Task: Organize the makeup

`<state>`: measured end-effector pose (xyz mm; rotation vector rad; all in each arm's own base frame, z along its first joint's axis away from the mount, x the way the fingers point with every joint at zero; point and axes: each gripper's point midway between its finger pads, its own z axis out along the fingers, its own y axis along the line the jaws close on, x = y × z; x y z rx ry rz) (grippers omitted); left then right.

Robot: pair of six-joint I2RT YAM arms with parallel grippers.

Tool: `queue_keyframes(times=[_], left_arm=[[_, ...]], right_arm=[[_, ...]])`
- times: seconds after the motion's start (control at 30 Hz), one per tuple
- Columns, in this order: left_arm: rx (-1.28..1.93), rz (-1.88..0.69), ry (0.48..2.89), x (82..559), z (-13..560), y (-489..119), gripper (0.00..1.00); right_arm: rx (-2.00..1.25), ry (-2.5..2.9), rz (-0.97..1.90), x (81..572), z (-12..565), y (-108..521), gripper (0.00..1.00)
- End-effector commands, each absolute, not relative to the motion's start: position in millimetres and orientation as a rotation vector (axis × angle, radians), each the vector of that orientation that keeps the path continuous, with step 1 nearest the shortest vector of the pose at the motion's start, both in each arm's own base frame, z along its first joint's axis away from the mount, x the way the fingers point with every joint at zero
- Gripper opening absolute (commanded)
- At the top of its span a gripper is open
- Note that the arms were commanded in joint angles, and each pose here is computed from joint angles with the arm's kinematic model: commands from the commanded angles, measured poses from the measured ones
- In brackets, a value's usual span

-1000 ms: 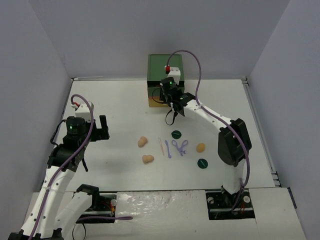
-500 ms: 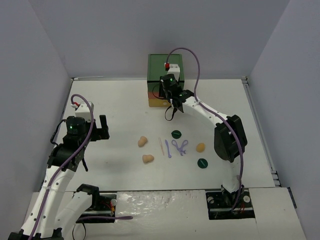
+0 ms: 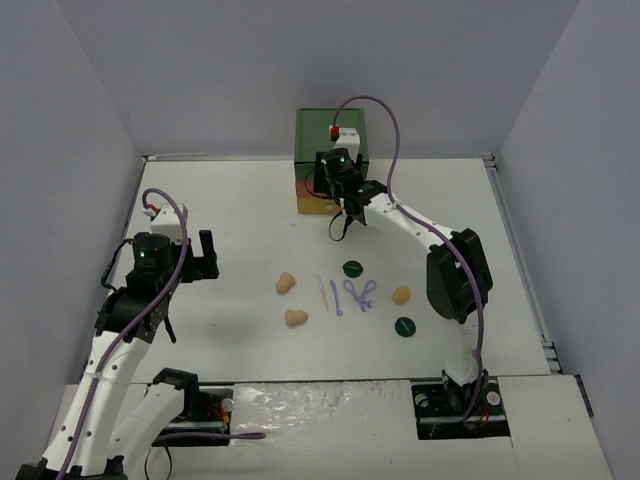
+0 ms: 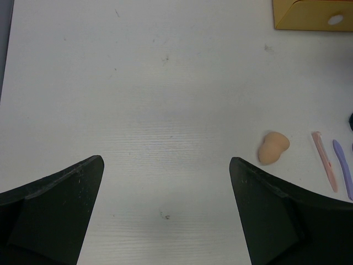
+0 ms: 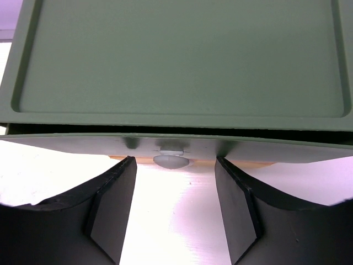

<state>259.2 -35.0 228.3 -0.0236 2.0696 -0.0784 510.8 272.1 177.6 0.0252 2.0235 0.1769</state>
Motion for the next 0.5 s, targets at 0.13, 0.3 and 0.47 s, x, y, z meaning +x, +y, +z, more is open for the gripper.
queue_keyframes(times=[0.13, 0.3, 0.47], left_arm=[[-0.043, -0.107, 1.982, 268.8, 256.0, -37.3, 0.97], [-0.044, -0.107, 1.982, 268.5, 255.9, -37.3, 0.97], [-0.041, -0.107, 1.983, 268.8, 255.7, -37.5, 0.97]], right_arm=[[0.154, 1.848, 0.244, 530.1, 238.2, 266.2, 0.66], [0.176, 1.85, 0.259, 528.2, 237.9, 265.6, 0.69], [0.155, 1.872, 0.274, 519.3, 231.6, 265.9, 0.69]])
